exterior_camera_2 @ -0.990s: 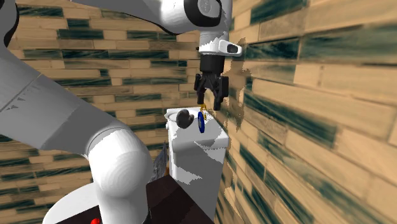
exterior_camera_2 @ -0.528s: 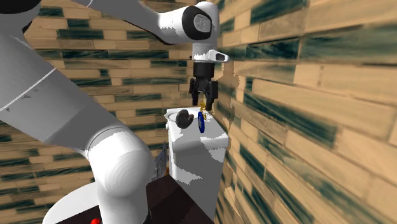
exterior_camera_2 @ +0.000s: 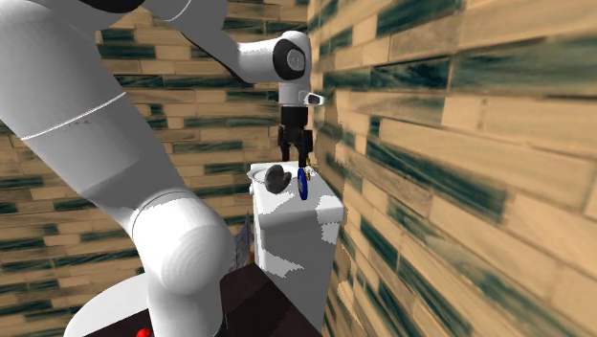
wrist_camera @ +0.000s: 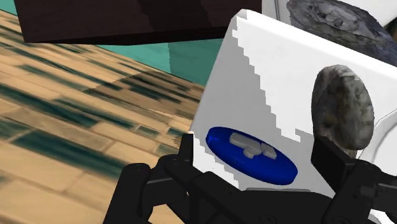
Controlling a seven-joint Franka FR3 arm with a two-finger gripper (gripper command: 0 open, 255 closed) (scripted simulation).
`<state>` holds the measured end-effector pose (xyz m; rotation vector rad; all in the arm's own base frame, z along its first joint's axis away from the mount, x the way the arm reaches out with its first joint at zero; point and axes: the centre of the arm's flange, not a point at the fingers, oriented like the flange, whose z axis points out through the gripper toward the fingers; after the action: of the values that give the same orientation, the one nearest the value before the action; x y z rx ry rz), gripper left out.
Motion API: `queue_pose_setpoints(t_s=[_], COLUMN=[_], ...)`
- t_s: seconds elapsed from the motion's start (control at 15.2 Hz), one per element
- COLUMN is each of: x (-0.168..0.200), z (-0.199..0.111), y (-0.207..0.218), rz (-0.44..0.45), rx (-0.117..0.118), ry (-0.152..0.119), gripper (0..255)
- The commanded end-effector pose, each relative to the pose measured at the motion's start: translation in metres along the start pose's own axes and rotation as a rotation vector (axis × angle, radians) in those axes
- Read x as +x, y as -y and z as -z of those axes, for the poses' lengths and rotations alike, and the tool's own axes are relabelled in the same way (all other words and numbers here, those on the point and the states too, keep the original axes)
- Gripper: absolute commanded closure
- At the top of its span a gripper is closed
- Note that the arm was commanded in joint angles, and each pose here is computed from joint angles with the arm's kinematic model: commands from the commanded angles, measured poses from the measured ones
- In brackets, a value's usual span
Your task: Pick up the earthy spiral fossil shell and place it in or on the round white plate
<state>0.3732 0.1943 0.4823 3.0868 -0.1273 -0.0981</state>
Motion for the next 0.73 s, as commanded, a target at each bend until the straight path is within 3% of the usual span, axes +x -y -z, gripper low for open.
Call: queue_pose_setpoints(t_s=[0.0,0.4,0.66], x=[0.004,0.025,0.027], z=[-0.008,-0.029,-0.047], y=[0.027,0.102,0.108], rz=[0.000,0.003,0.004], rx=[-0.003,-0.017,-0.018], ry=[-0.007,-0.026,-0.027], gripper=[0,0,0])
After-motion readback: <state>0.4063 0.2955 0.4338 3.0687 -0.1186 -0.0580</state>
